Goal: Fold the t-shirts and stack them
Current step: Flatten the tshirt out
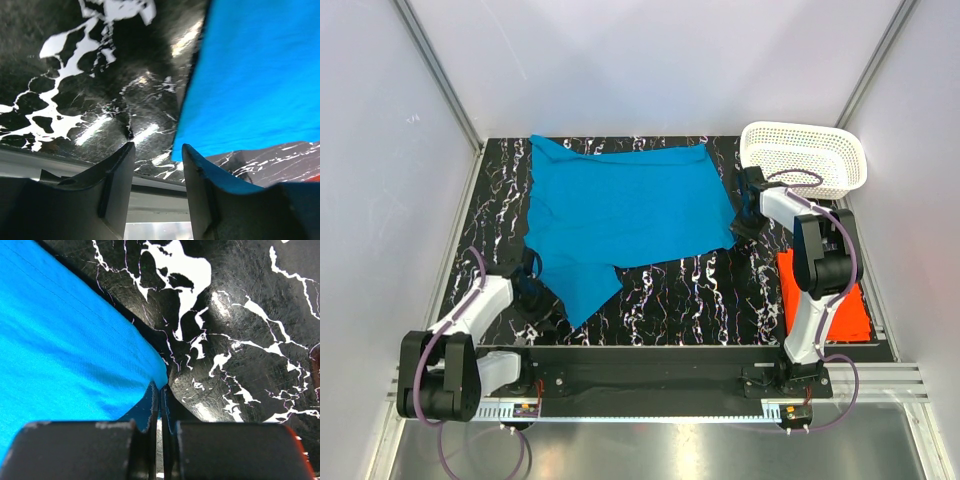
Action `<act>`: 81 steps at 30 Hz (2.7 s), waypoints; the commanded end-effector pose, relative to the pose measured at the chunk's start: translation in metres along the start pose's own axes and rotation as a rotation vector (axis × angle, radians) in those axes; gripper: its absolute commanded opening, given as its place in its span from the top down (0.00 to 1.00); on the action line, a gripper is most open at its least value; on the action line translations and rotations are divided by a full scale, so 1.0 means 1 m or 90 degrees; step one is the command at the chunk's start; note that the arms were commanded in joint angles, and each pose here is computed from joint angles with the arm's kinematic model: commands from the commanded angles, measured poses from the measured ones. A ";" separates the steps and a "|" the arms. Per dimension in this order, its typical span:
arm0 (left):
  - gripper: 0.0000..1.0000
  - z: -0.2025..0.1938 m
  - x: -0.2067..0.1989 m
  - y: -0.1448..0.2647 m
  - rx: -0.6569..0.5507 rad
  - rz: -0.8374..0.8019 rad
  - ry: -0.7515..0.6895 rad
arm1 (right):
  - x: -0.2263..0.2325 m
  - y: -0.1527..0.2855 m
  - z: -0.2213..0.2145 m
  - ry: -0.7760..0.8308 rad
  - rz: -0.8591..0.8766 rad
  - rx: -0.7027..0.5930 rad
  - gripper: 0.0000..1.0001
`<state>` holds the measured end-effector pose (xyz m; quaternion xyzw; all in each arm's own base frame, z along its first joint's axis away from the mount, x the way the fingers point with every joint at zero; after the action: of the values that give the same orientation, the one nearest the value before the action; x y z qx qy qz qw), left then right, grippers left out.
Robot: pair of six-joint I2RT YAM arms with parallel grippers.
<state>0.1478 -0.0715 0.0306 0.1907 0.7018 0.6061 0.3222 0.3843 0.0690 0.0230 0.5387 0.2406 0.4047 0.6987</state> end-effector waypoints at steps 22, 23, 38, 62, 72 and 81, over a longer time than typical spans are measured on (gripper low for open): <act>0.51 0.031 -0.018 -0.001 -0.081 0.056 -0.008 | -0.008 0.008 0.000 0.029 -0.002 -0.022 1.00; 0.51 0.031 -0.019 -0.002 -0.080 0.056 -0.006 | -0.008 0.008 0.000 0.029 -0.001 -0.022 1.00; 0.52 0.038 -0.023 -0.022 -0.088 0.102 -0.027 | -0.004 0.006 0.001 0.029 0.008 -0.019 1.00; 1.00 0.082 -0.081 0.074 -0.269 -0.030 -0.166 | 0.010 0.030 0.005 0.035 0.066 -0.026 1.00; 1.00 0.119 -0.131 0.251 -0.554 -0.153 -0.238 | 0.056 0.107 0.051 0.069 0.202 -0.119 1.00; 1.00 0.106 -0.170 0.433 -0.844 -0.333 -0.400 | 0.092 0.254 0.094 0.104 0.383 -0.275 1.00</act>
<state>0.3018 -0.0281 0.4023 0.0010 0.2210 0.7332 0.6431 0.4418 0.1062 0.2263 0.4403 0.0859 0.6165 0.6471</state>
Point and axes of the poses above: each gripper's point midway between its finger pads, its own y axis back along the fingers, its own x axis along the line the jaws close on, z = x × y, the point moved 1 cm from there along y, back along the fingers
